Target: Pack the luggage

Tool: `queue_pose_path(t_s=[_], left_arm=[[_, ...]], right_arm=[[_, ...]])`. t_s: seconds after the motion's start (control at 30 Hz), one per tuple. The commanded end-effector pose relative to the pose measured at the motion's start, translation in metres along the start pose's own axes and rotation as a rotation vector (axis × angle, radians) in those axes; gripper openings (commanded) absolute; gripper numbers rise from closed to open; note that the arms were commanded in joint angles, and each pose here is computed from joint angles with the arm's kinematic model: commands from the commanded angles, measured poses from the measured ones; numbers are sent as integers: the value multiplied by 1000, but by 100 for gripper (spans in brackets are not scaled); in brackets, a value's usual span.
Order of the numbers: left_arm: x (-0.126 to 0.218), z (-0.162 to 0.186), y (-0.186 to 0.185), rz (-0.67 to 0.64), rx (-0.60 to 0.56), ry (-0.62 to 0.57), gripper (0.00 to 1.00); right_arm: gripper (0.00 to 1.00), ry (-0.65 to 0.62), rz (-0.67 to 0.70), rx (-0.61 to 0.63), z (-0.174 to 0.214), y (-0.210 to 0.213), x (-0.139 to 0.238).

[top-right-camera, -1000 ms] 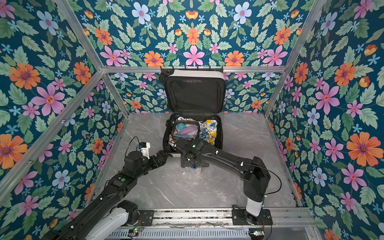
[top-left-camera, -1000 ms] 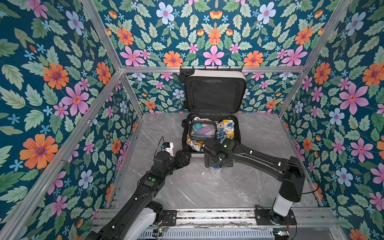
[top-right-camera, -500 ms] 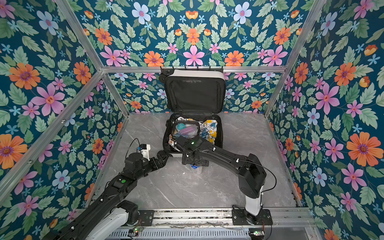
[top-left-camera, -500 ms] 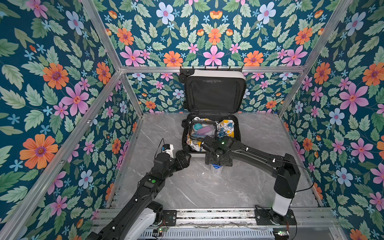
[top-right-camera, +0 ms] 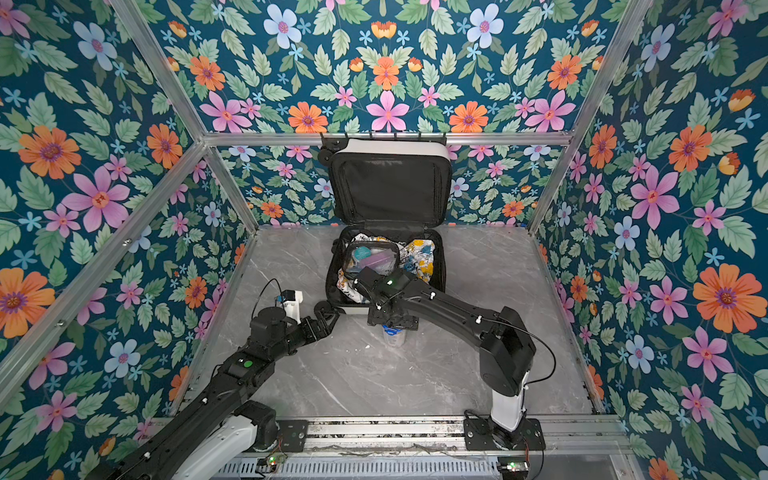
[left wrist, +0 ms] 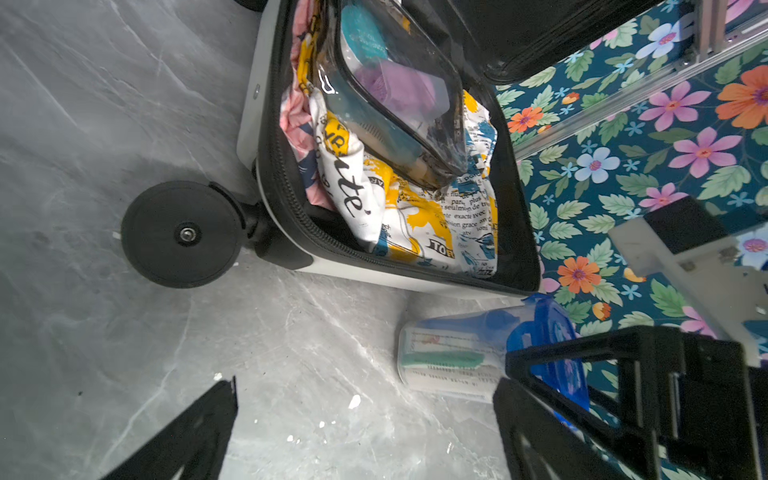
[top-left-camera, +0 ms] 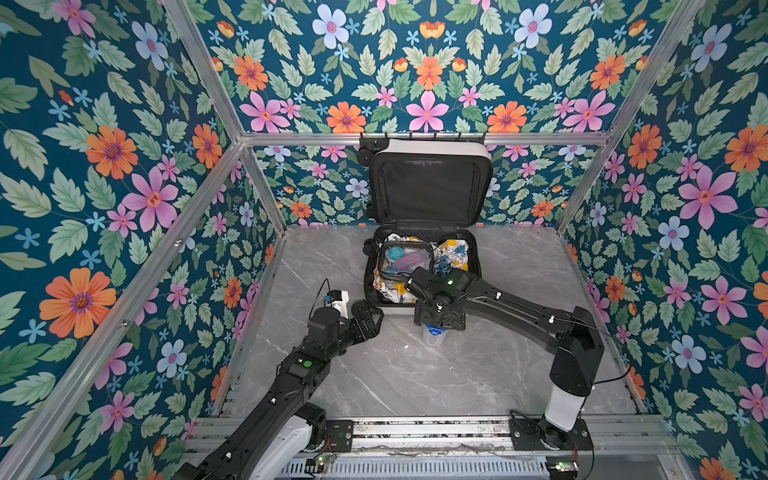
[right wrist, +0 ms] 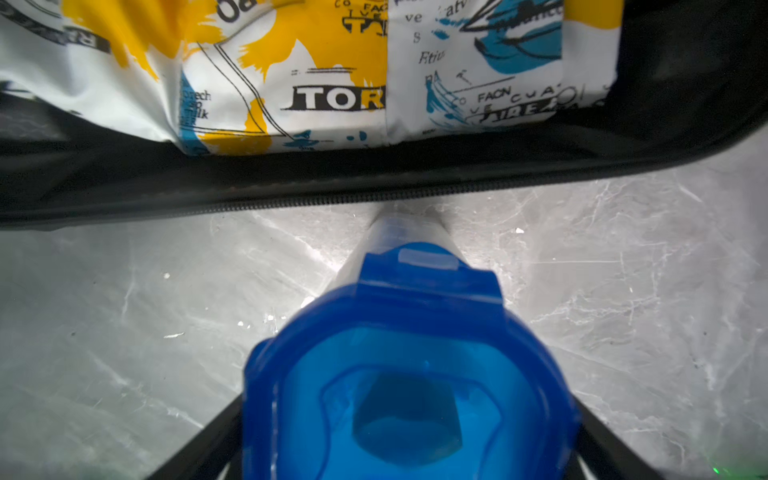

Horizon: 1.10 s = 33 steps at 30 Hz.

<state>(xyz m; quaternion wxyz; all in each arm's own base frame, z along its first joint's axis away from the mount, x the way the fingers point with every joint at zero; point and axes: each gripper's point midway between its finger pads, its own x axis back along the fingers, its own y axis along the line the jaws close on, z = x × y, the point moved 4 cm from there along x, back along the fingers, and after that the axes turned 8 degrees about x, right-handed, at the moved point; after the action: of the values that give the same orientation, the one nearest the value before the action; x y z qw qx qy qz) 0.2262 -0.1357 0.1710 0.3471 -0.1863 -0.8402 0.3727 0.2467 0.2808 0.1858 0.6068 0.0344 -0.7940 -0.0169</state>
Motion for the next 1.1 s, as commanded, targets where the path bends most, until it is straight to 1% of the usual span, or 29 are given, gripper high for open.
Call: queue_pose_path(t_s=[0.0, 0.17, 0.27, 0.37, 0.5, 0.63, 0.73, 0.93, 1.03, 1.07], left_arm=[[-1, 1, -18, 138, 44, 23, 100], [-1, 4, -30, 267, 141, 38, 99], [2, -1, -39, 331, 182, 30, 100], [5, -9, -48, 379, 206, 21, 100], [8, -25, -55, 401, 217, -6, 100], [6, -43, -59, 403, 211, -15, 99], [7, -56, -61, 400, 199, -30, 100], [8, -78, -58, 298, 137, -68, 100], [4, -82, -58, 273, 123, -65, 100], [3, -83, -59, 275, 123, -60, 100]], right_arm=[[81, -25, -140, 20, -1, 13, 18], [72, -79, -304, 16, -3, 14, 54], [69, -109, -441, -37, -15, 11, 69], [68, -152, -581, -98, -32, 7, 81], [67, -211, -672, -148, -56, 3, 88], [67, -261, -764, -179, -78, 11, 92], [67, -271, -832, -225, -94, 17, 87], [68, -273, -926, -293, -118, 31, 62], [67, -260, -989, -334, -128, 40, 45], [67, -232, -996, -348, -130, 44, 31]])
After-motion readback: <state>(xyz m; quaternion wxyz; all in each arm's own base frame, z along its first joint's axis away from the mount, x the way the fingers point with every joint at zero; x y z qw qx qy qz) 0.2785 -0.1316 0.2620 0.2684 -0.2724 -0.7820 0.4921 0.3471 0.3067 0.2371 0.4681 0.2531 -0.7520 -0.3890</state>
